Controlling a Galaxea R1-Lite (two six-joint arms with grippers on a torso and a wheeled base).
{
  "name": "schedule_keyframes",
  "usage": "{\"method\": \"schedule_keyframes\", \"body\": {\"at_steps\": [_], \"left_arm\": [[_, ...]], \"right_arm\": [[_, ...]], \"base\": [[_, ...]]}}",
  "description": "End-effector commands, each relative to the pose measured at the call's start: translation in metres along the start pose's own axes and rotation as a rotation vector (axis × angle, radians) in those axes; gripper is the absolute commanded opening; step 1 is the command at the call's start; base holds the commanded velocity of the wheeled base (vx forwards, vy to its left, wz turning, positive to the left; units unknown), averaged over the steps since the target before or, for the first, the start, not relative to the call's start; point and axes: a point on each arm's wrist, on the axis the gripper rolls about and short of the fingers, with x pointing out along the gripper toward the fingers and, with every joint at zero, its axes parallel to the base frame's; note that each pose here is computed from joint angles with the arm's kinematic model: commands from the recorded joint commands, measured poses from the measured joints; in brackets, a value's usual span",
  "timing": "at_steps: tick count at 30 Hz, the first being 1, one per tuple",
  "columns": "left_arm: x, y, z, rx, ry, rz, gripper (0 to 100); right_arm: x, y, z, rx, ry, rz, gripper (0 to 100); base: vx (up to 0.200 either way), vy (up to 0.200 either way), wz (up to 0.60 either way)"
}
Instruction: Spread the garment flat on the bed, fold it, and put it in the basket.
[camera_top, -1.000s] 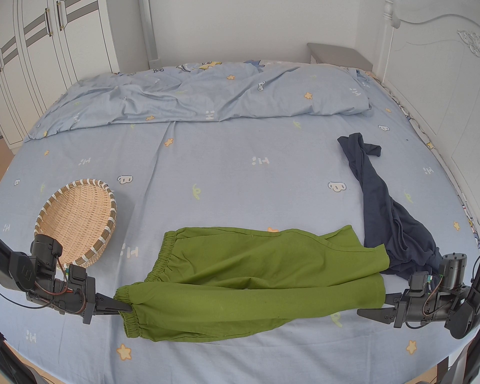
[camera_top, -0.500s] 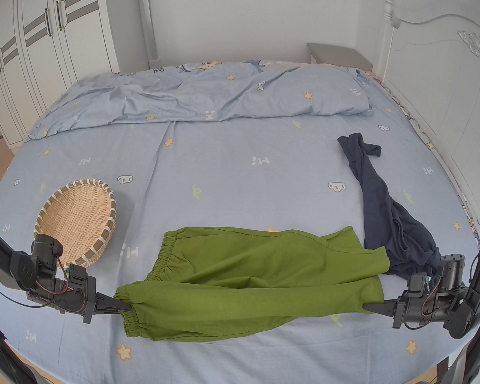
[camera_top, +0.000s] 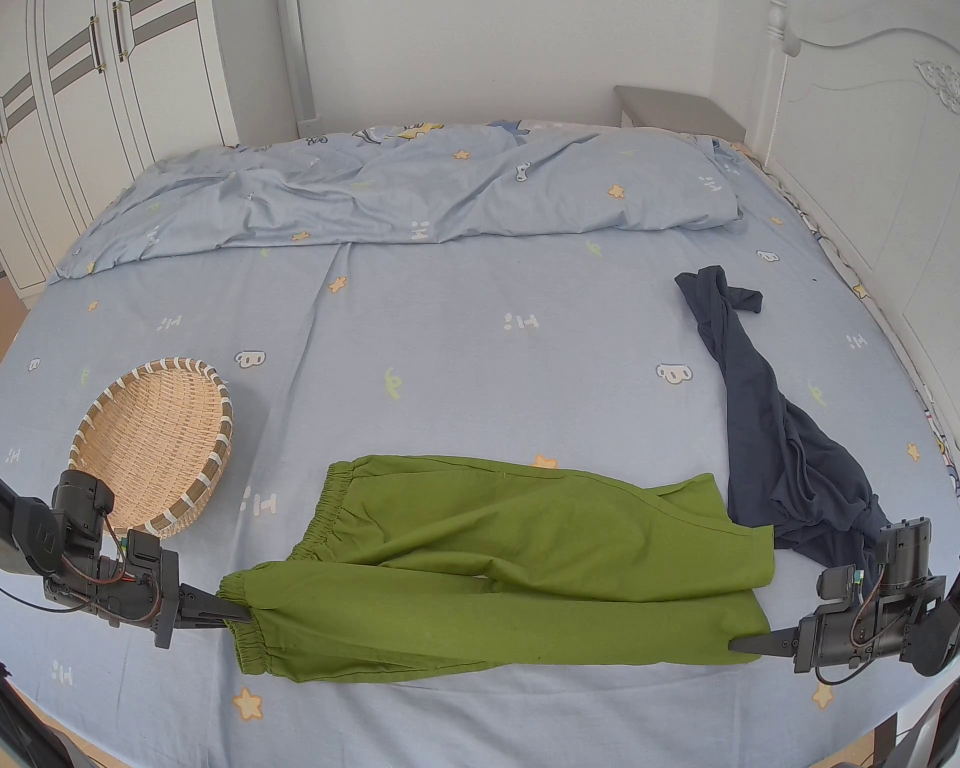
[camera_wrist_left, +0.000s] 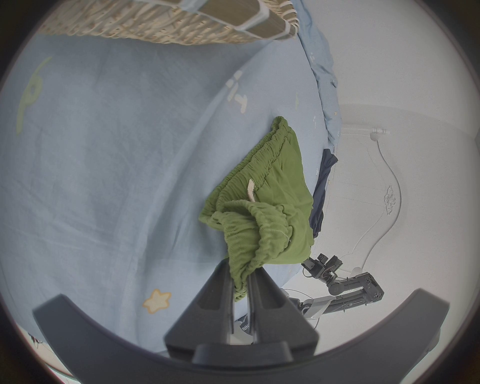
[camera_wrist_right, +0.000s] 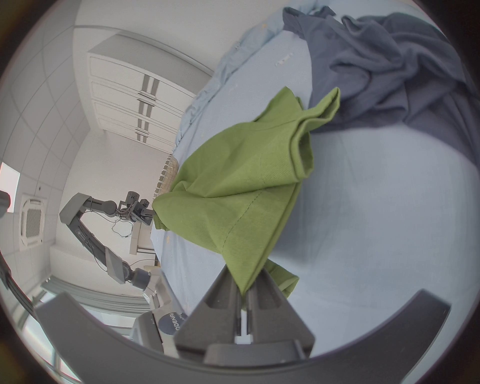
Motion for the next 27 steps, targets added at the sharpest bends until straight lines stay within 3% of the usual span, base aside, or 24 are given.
{"method": "schedule_keyframes", "body": {"at_steps": [1, 6, 14, 18, 23, 27], "left_arm": [[-0.013, -0.006, -0.001, -0.030, 0.018, 0.017, 0], [-0.025, -0.009, -0.006, 0.007, 0.093, 0.029, 0], [-0.039, -0.018, -0.003, -0.031, 0.161, 0.034, 0], [-0.035, -0.013, -0.012, -0.031, 0.178, 0.054, 0], [-0.021, 0.005, -0.030, 0.046, 0.169, 0.142, 0], [-0.011, 0.015, -0.041, 0.105, 0.149, 0.164, 0]], "right_arm": [[-0.017, 0.018, 0.014, 0.005, -0.021, -0.009, 0], [-0.026, 0.025, 0.023, 0.080, 0.043, -0.032, 0], [-0.035, 0.034, 0.027, 0.117, 0.092, -0.041, 0], [-0.034, 0.031, 0.023, 0.136, 0.112, -0.050, 0], [-0.032, 0.024, 0.019, 0.178, 0.149, -0.063, 0], [-0.028, 0.017, 0.011, 0.191, 0.199, -0.078, 0]], "base": [[0.000, 0.000, 0.00], [0.000, 0.000, 0.00], [0.000, 0.000, 0.00], [0.000, 0.000, 0.00], [0.000, 0.000, 0.00], [0.000, 0.000, 0.00]]}}
